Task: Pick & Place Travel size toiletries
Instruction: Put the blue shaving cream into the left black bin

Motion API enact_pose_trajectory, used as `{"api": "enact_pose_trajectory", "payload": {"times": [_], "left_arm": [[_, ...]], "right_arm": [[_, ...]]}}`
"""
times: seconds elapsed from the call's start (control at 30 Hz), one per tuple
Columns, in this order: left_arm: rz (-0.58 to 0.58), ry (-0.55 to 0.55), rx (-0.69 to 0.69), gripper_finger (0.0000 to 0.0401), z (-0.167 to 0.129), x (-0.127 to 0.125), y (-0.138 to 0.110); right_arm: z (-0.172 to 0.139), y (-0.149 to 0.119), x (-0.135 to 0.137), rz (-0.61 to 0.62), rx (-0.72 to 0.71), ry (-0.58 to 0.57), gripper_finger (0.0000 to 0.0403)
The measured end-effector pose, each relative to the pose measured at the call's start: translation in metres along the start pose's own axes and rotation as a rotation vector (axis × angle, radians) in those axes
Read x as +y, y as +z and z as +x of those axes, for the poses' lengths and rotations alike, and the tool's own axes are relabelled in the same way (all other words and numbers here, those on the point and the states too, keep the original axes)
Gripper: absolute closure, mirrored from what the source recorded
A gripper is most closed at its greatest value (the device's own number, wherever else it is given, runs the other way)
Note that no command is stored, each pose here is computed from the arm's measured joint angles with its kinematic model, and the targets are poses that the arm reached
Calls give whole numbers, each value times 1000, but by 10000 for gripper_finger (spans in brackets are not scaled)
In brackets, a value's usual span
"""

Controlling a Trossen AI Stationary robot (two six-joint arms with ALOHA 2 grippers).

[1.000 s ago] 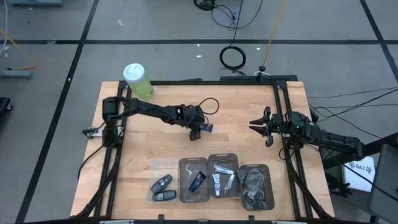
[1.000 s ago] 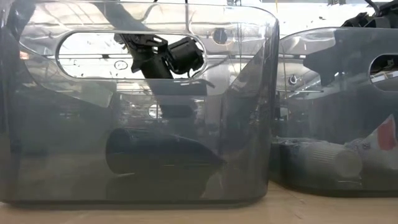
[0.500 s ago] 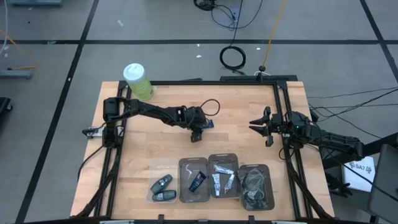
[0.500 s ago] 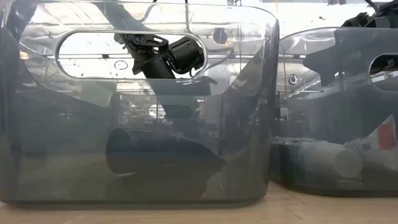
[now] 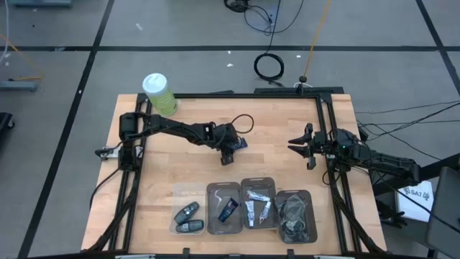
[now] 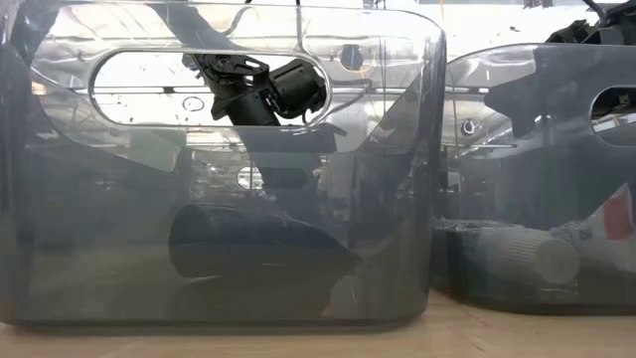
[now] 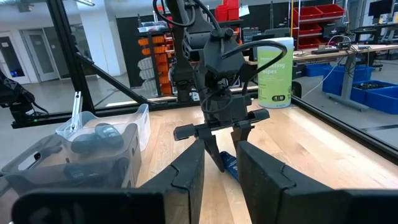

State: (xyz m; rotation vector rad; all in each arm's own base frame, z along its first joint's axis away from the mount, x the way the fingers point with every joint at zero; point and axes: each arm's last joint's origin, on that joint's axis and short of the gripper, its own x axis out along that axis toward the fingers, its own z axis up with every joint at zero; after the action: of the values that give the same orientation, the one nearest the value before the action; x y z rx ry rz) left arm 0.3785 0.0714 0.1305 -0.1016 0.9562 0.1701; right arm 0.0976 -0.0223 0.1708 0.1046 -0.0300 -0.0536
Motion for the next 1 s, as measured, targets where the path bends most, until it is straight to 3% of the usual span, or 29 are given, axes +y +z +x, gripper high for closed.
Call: {"api": "enact_pose_trajectory", "payload": {"times": [0.4, 1.0], "left_arm": [[0, 1, -2, 275, 0, 0, 0], [6, 1, -2, 272, 0, 0, 0]], "right_arm": [[0, 0, 0, 0, 0, 0, 318], [0, 0, 0, 0, 0, 0, 318]]}}
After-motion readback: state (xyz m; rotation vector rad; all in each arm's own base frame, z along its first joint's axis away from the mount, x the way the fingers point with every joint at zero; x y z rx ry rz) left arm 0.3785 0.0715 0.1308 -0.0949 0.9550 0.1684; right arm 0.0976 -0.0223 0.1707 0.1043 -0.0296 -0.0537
